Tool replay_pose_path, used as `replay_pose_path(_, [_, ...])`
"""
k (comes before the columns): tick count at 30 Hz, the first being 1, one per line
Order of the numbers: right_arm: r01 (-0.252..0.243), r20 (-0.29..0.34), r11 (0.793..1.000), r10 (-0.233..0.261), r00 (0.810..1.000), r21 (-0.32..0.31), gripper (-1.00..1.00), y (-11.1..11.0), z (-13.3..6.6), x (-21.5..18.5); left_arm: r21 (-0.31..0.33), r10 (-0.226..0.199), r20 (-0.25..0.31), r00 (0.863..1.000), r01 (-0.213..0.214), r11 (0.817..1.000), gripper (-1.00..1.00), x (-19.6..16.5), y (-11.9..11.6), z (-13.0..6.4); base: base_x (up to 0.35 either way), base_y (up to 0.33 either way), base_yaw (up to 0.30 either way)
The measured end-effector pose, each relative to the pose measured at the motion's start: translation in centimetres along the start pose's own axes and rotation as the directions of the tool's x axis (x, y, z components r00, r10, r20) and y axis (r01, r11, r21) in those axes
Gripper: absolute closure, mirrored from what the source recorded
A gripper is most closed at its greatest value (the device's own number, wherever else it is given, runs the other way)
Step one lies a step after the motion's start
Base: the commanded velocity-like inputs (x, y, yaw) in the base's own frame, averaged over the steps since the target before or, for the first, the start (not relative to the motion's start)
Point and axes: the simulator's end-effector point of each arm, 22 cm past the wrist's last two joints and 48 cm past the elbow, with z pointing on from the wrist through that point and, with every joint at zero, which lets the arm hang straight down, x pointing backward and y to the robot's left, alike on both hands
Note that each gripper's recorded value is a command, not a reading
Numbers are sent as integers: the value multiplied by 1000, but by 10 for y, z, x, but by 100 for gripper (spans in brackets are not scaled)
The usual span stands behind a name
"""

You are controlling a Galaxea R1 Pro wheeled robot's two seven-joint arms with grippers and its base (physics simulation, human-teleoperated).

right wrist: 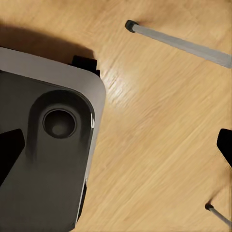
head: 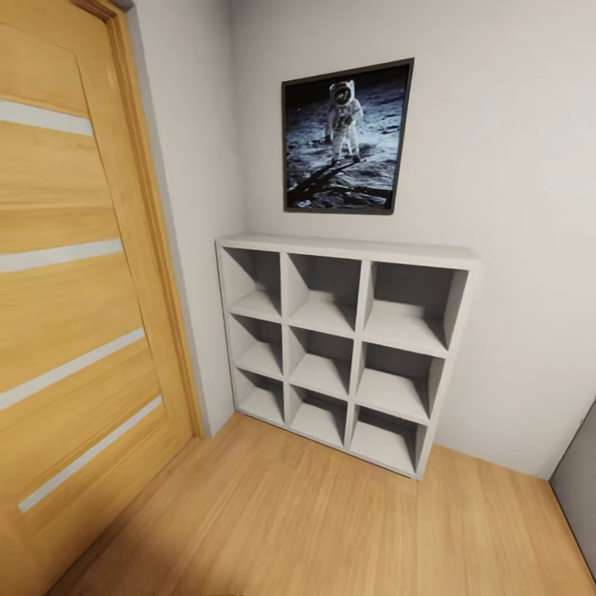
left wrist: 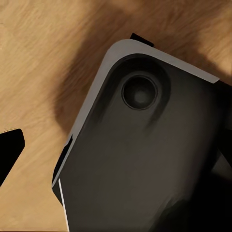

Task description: Attach the digital camera to the camera tripod in the bedroom.

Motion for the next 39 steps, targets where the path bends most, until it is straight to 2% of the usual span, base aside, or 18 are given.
replay_pose_path(39, [4,4,1000,-4,1000,-5,-100,1,0,-1,-2,-5,4,1000,5,1000,-100,-1,-3,0,1,0,268])
